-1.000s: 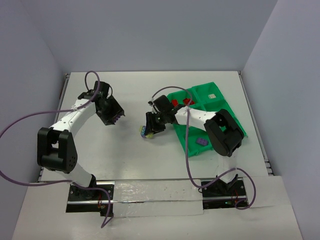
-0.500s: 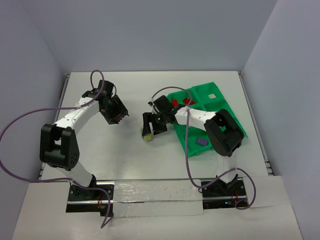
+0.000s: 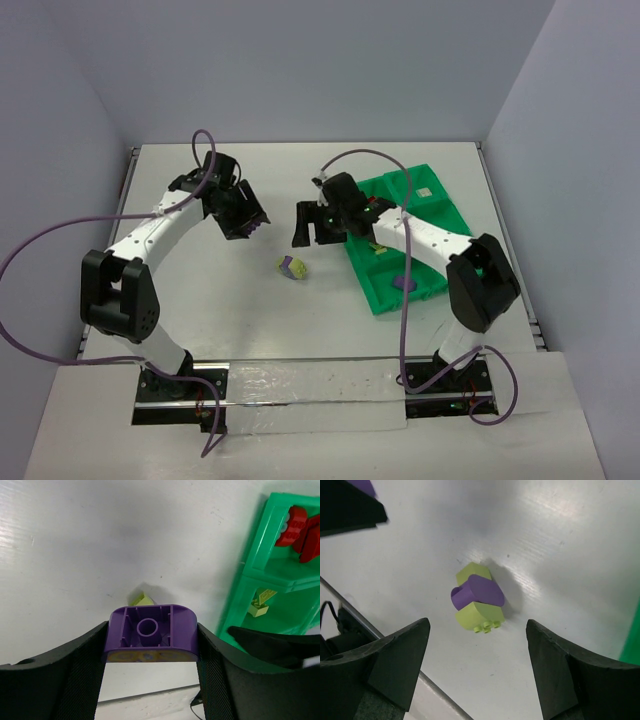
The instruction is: Sort the legos into containers by color
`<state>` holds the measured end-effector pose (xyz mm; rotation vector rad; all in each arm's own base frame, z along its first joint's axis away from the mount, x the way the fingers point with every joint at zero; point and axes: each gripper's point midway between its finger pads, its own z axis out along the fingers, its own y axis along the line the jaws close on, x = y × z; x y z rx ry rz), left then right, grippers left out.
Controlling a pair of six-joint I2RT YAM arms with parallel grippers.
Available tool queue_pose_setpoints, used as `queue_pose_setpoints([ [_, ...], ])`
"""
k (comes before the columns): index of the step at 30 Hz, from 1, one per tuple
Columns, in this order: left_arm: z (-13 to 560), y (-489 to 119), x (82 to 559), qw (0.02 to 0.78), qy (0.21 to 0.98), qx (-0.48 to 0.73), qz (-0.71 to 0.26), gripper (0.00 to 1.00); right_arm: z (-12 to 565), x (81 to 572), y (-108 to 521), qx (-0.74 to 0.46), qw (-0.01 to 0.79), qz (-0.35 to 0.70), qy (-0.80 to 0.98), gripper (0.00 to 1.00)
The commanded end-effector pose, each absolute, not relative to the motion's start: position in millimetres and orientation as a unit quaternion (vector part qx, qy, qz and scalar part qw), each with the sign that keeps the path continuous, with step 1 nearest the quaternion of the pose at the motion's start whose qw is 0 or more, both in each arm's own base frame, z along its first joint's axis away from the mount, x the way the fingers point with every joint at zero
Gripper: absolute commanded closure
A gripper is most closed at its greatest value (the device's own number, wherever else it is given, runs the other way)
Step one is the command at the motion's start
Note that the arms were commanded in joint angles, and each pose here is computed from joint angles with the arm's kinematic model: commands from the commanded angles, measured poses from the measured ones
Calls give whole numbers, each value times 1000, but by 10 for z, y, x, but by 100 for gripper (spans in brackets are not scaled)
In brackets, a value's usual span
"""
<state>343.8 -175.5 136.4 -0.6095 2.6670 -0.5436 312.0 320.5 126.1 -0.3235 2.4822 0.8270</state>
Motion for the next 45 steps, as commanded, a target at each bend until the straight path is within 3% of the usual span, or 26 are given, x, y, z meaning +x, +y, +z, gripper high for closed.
queue_pose_setpoints([
  [1, 1395, -1754, 3472, 195, 943, -207, -174, 100, 1564, 3282, 3075, -109, 302, 305, 897, 15],
  [8, 783, -1680, 3350, 140, 957, -218, -132, 100, 1382, 2969, 3181, -209, 258, 340, 880, 22],
  [12, 647, -1656, 3342, 130, 960, -220, -118, 99, 1257, 2818, 3190, -293, 249, 310, 870, 23],
  [15, 540, -1634, 3358, 118, 962, -222, -102, 93, 1220, 2817, 3199, -327, 265, 278, 863, 23],
  [18, 475, -1606, 3357, 109, 964, -226, -87, 78, 1190, 2849, 3221, -344, 280, 265, 856, 22],
  [20, 443, -1575, 3352, 106, 964, -231, -75, 45, 1112, 2867, 3261, -358, 283, 251, 854, 20],
  [23, 476, -1576, 3361, 108, 964, -233, -76, 20, 1082, 2879, 3324, -372, 288, 242, 849, 19],
  [24, 487, -1571, 3351, 105, 964, -232, -74, 16, 1039, 2869, 3360, -382, 288, 236, 846, 19],
  [39, 1305, -1422, 3576, 182, 952, -232, -81, 13, 774, 2940, 3516, -388, 306, 194, 848, 21],
  [42, 1377, -1394, 3568, 186, 950, -235, -88, 13, 761, 2988, 3546, -380, 314, 194, 848, 25],
  [45, 1437, -1378, 3554, 188, 947, -239, -101, 14, 727, 2994, 3580, -379, 309, 197, 850, 38],
])
